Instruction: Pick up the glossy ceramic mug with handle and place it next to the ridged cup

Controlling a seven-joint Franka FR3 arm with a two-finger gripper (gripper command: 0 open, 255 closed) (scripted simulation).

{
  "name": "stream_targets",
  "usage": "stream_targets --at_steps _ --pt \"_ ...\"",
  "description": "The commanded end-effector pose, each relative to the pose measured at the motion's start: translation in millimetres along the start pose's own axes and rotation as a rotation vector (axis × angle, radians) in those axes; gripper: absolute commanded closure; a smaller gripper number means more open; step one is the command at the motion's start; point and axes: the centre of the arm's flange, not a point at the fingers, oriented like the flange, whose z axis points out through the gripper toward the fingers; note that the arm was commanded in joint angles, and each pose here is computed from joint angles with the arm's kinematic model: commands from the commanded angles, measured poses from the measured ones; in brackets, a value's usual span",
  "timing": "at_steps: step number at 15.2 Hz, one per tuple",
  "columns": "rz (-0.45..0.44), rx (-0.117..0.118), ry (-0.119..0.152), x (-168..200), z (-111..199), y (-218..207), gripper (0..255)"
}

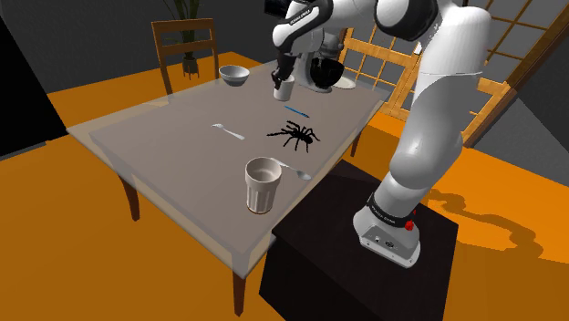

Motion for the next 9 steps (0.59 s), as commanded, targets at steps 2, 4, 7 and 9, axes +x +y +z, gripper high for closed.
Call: stream_targets --at_steps 2,4,7,9 --pt "0.0 0.0 0.0 2 -15 2 255" --pt "0.0 0.0 0.0 4 -25 3 255" --pt "0.0 0.0 0.0 7 -40 4 255" --pt "0.0 0.0 0.0 9 -51 5 255"
